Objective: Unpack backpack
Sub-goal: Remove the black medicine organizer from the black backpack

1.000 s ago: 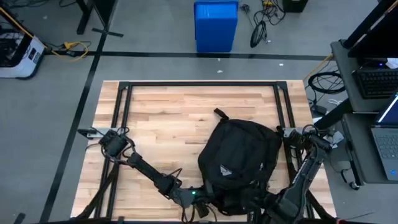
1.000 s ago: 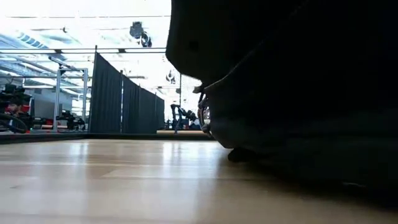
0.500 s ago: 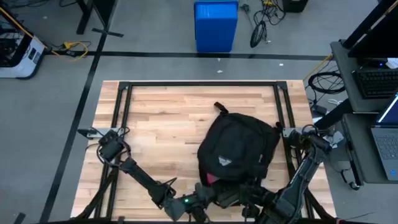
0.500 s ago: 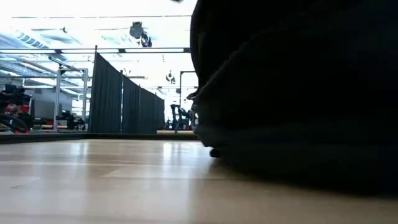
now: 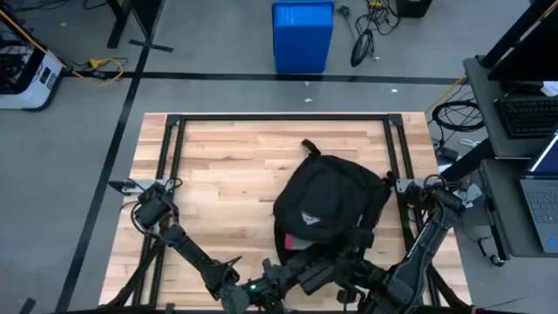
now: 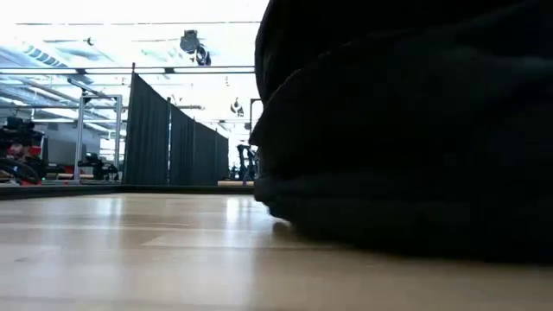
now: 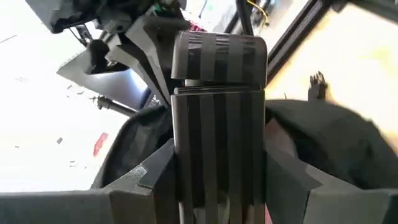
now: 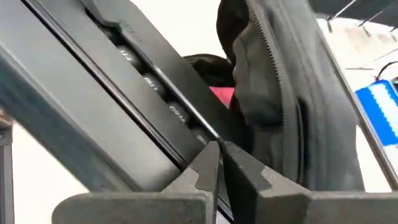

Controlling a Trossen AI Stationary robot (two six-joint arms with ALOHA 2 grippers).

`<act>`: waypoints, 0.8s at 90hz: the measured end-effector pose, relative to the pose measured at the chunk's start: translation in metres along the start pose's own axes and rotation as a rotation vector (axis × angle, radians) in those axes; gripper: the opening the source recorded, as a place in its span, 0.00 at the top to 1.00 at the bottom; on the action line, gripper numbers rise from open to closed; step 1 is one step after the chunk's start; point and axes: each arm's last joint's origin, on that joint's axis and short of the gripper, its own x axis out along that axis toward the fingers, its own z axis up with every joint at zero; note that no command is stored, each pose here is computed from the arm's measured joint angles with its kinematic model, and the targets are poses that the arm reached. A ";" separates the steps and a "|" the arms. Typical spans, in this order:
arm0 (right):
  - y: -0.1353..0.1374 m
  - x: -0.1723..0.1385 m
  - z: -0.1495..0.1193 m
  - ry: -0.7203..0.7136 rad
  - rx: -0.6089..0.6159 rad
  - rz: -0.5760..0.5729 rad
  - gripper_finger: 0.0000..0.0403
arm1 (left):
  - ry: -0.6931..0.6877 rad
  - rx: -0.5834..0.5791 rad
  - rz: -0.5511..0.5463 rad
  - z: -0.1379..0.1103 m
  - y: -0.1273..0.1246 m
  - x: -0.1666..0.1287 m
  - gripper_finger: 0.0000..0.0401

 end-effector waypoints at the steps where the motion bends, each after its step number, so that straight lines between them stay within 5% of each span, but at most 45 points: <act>1: -0.001 -0.001 0.000 -0.003 0.000 0.001 0.98 | 0.000 -0.002 0.001 0.001 0.001 -0.001 0.59; 72: -0.047 -0.032 0.023 -0.284 -0.006 -0.052 0.98 | 0.057 -0.138 0.073 0.020 0.032 -0.033 0.59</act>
